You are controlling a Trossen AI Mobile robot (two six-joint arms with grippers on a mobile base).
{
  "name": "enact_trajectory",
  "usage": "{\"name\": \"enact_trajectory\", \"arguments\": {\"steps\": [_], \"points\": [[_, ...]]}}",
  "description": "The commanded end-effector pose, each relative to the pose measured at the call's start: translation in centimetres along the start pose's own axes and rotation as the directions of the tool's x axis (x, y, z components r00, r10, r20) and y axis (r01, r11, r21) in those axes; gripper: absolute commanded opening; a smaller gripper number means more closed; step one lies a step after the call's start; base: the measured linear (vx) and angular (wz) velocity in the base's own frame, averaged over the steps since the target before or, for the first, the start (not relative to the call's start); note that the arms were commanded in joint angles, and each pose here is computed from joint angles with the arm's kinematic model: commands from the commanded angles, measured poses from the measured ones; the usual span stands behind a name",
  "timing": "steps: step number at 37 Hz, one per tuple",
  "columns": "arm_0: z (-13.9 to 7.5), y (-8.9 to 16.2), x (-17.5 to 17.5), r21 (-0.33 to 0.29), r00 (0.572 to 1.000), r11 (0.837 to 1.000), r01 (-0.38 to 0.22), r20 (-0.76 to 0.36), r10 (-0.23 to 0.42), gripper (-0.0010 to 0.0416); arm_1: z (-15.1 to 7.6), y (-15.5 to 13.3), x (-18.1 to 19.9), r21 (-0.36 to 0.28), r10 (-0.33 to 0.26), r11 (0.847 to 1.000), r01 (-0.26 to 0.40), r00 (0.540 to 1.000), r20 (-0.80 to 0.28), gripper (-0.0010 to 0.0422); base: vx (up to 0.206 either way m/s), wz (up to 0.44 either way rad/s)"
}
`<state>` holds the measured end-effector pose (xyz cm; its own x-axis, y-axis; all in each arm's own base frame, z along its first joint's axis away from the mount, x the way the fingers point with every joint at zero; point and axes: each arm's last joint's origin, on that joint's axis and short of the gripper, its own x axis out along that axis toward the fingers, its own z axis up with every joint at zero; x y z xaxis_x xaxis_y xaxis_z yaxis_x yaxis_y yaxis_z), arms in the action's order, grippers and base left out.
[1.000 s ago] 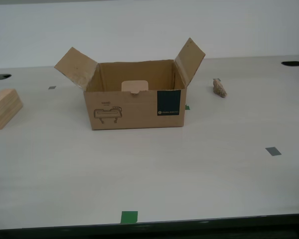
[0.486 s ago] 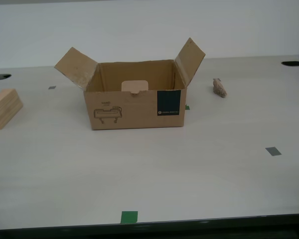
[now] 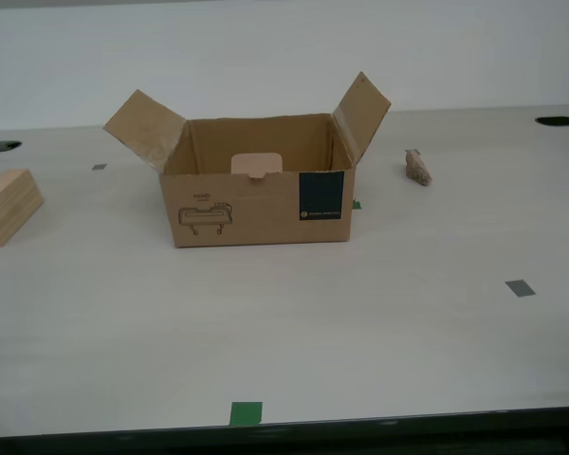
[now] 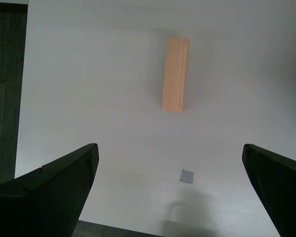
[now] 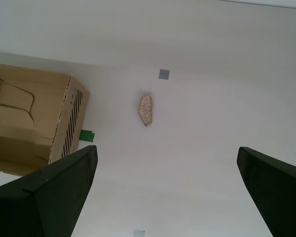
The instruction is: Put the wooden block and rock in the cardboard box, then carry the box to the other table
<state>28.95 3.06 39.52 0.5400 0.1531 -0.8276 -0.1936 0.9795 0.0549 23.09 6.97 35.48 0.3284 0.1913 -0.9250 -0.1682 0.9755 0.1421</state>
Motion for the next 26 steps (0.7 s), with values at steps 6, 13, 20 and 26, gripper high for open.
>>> {"name": "enact_trajectory", "arguments": {"steps": [6, 13, 20, 26], "points": [[0.01, 0.02, -0.01, 0.001, 1.000, 1.000, -0.002, 0.000, 0.002, 0.0397, 0.06, 0.01, -0.02, 0.010, 0.002, 1.000, -0.002, 1.000, 0.007, 0.0400, 0.000, 0.000], [0.02, 0.04, -0.01, 0.000, 1.000, 1.000, -0.003, 0.001, 0.003, 0.0396, 0.18, 0.00, -0.03, 0.005, 0.003, 1.000, -0.003, 1.000, 0.019, 0.0400, 0.000, 0.000], [0.03, 0.08, -0.01, 0.003, 1.000, 1.000, -0.004, 0.001, 0.004, 0.0397, 0.18, -0.01, -0.03, -0.023, 0.003, 1.000, -0.003, 1.000, 0.019, 0.0400, 0.000, 0.000], [0.05, 0.09, -0.01, 0.009, 1.000, 1.000, -0.004, 0.004, 0.004, 0.0396, 0.17, -0.01, -0.03, -0.028, 0.003, 1.000, -0.003, 1.000, 0.018, 0.0400, 0.000, 0.000]]}}
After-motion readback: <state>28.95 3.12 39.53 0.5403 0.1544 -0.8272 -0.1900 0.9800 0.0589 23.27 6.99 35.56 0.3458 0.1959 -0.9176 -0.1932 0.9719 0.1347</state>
